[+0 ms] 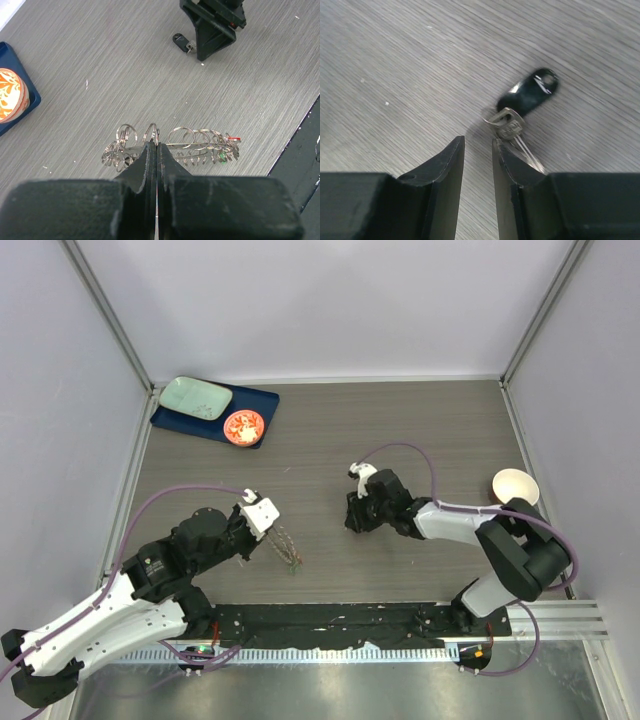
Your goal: Put the keys on the keyring
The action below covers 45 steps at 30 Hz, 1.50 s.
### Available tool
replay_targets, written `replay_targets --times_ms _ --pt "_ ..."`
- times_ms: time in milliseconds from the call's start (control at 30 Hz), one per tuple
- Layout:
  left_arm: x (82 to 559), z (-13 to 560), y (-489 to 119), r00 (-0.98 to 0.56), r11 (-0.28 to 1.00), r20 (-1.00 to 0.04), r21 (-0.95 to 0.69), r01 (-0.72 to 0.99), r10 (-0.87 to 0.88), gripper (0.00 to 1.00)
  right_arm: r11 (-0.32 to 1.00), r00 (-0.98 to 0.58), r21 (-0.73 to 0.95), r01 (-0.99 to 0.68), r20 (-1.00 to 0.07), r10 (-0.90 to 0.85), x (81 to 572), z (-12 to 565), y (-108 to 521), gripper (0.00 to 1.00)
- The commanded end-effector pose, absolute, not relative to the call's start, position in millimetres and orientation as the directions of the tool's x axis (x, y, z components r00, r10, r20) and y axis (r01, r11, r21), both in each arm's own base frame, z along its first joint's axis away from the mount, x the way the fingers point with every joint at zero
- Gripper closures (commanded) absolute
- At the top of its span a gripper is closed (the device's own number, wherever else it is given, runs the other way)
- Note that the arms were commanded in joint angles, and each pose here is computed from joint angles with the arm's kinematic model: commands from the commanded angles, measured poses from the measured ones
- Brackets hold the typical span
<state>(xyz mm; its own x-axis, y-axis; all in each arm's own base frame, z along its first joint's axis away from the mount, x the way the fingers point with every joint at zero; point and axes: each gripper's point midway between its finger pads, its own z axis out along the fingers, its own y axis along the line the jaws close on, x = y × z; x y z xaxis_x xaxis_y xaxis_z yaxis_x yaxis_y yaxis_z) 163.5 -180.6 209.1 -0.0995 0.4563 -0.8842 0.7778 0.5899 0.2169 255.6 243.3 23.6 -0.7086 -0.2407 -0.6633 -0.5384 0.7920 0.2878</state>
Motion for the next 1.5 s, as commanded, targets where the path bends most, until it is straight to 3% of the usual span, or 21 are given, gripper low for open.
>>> replay_targets --times_ms 0,233,333,600,867,1067,1267,1467 --pt "167 231 -185 -0.067 0.603 -0.911 0.212 0.769 0.406 1.00 0.730 -0.681 0.326 -0.601 -0.686 -0.255 254 34 278 0.65" --pt "168 230 -185 -0.068 0.604 -0.909 0.215 0.767 0.410 1.00 0.783 -0.638 0.217 -0.583 -0.719 -0.276 277 58 270 0.64" --pt "168 230 -185 -0.071 0.607 -0.909 0.214 0.766 0.410 1.00 0.835 -0.662 0.162 -0.525 -0.695 -0.281 282 60 249 0.58" --pt "167 231 -185 -0.067 0.600 -0.910 0.213 0.771 0.408 1.00 0.864 -0.744 0.183 -0.470 -0.608 -0.276 268 43 221 0.44" --pt "166 233 -185 -0.065 0.603 -0.914 0.209 0.770 0.401 1.00 0.787 -0.794 0.316 -0.529 -0.511 -0.328 241 26 250 0.44" --pt "166 233 -185 -0.065 0.602 -0.915 0.207 0.771 0.398 1.00 0.680 -0.759 0.424 -0.598 -0.572 -0.311 236 41 315 0.44" --pt "166 235 -183 -0.063 0.607 -0.918 0.207 0.768 0.392 1.00 0.642 -0.678 0.397 -0.656 -0.684 -0.270 280 70 356 0.44" --pt "166 236 -181 -0.060 0.613 -0.919 0.209 0.762 0.388 1.00 0.734 -0.664 0.305 -0.607 -0.703 -0.256 316 85 311 0.43"
